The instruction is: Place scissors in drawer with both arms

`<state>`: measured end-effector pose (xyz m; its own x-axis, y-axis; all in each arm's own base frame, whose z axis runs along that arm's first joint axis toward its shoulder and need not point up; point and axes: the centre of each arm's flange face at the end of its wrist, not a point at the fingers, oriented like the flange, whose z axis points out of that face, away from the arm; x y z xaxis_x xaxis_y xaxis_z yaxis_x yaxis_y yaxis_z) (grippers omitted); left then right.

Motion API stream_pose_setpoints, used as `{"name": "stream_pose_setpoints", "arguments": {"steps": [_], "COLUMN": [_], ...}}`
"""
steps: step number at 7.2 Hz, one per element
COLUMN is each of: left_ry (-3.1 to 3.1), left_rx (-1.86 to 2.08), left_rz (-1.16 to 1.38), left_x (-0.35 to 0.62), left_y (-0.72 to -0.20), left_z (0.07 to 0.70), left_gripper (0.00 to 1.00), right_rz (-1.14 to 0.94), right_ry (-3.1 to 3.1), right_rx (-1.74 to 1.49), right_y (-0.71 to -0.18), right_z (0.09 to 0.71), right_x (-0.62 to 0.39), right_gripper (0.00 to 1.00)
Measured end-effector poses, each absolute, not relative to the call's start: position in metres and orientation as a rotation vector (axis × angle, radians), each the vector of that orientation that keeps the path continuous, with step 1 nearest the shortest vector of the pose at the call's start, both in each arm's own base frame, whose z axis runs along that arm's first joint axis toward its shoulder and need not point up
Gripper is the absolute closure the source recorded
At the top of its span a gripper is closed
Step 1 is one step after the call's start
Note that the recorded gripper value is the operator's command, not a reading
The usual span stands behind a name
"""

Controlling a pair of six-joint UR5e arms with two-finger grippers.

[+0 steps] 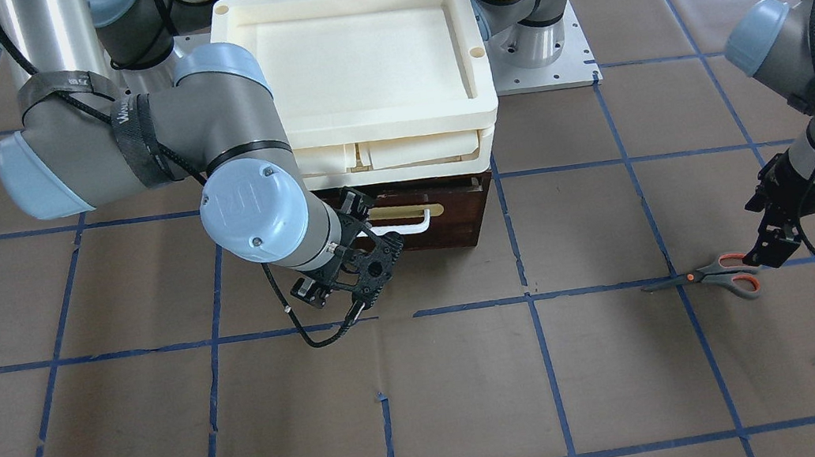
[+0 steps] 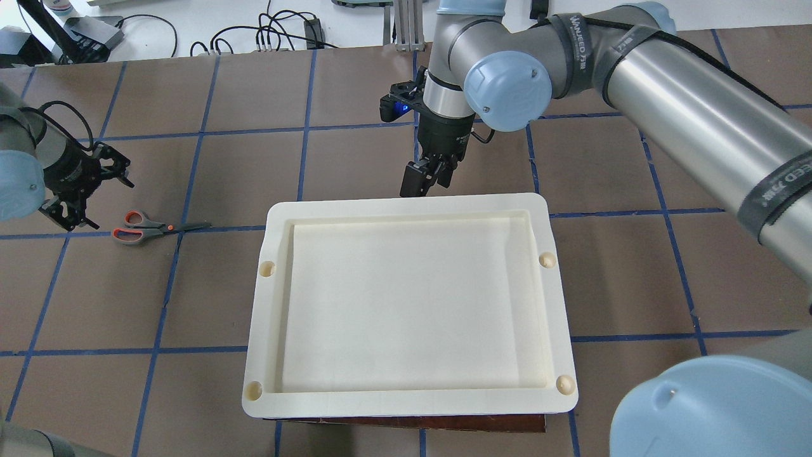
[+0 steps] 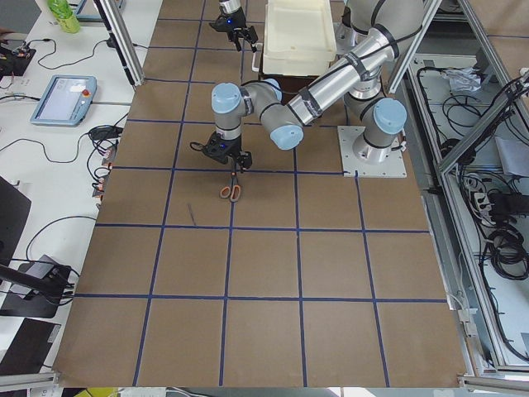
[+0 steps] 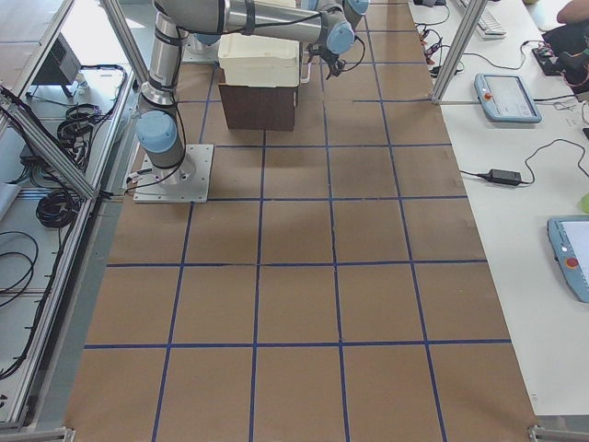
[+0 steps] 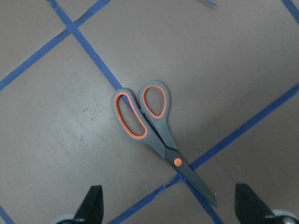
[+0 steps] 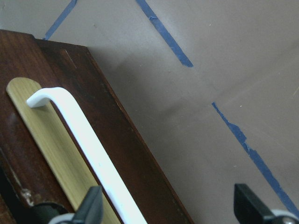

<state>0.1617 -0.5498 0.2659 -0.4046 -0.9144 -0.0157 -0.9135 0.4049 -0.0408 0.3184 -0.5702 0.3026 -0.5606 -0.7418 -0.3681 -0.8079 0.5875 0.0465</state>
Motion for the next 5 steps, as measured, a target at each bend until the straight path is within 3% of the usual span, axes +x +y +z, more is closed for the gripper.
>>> {"name": "stream_pose_setpoints", "arguments": {"steps": [4,5], "left_ry": [2.4,2.345], "left_rx": [-2.038,-2.099], "left_rz": [0.001,0.008], "left_x": [0.175,0.177], "left_y": [-0.566,-0.569], "left_z": [0.202,0.191], "left_gripper": [0.03,0.09], "right_rz": [0.341,0.345], "right_ry": [2.502,2.501], "right_rx": [-1.256,-1.254], "right_y": [-0.569,-0.568], "right_z": [0.288,0.288], "right_x": [0.318,0.318], "right_gripper": [0.02,0.02]}}
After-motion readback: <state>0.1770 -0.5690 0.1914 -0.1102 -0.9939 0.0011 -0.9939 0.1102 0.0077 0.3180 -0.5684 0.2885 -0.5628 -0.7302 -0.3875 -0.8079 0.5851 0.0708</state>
